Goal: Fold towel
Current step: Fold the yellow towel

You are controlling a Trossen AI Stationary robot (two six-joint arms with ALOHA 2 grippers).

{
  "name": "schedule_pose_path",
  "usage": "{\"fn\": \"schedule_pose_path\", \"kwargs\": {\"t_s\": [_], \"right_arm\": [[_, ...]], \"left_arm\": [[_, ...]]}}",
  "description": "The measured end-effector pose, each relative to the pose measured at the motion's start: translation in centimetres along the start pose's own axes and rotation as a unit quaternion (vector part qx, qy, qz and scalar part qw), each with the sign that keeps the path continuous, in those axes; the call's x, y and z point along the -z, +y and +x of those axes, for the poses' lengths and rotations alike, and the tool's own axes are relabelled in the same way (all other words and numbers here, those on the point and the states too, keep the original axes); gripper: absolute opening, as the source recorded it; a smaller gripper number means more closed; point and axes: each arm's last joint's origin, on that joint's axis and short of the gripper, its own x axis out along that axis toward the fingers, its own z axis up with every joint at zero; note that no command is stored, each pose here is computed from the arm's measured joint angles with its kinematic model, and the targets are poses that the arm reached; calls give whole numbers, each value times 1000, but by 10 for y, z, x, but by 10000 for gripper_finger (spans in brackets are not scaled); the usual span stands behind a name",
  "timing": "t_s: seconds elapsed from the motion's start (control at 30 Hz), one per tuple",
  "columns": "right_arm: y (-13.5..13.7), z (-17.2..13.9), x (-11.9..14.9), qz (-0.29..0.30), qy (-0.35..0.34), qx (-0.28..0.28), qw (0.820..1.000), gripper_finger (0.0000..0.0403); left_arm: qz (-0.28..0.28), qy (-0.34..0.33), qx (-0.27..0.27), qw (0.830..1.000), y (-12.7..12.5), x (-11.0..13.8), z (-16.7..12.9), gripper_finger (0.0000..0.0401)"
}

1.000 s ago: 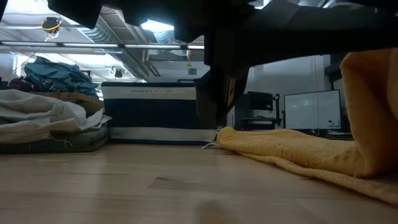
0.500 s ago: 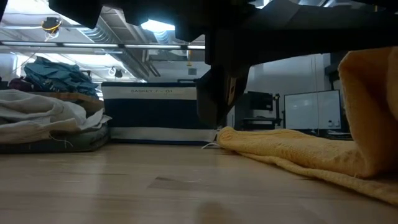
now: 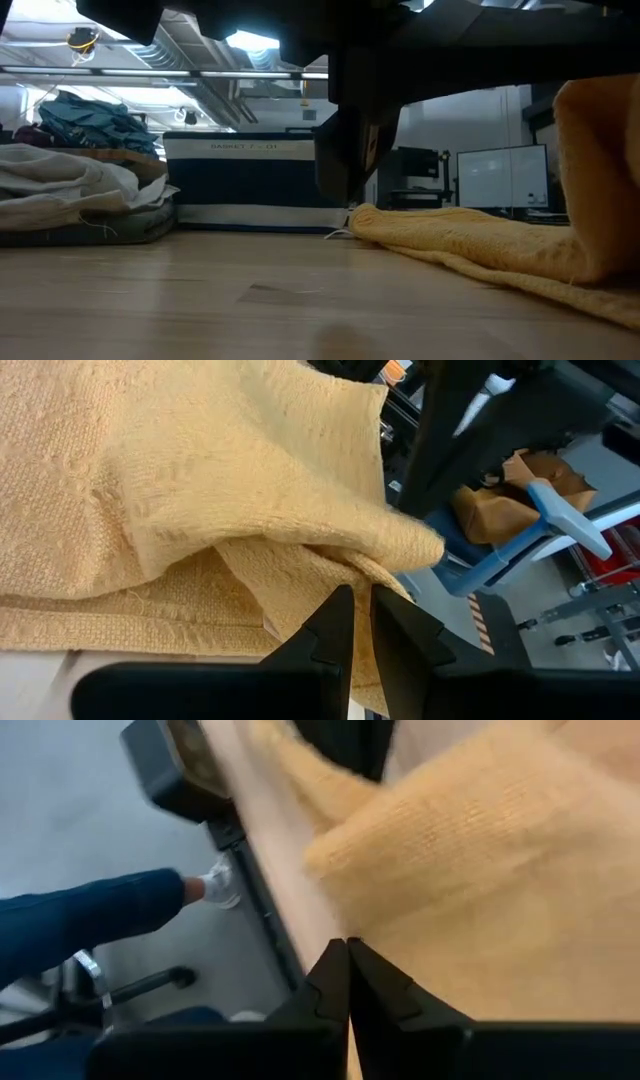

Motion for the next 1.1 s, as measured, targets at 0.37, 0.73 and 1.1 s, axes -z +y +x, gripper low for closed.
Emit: {"fn": "schedule_pose_path", "kwargs": {"t_s": [0.37,0.73,1.1], "right_arm": [[11,-6,18,11,15,-43,999,5],[9,-2,5,30,0,-42,999,5],[9,-1,5,25,119,-68,990,32]], "left_arm": [[0,1,-1,1000,0,0,0,31],[0,1,-1,1000,0,0,0,31],[3,1,-1,1000,0,0,0,31]]}}
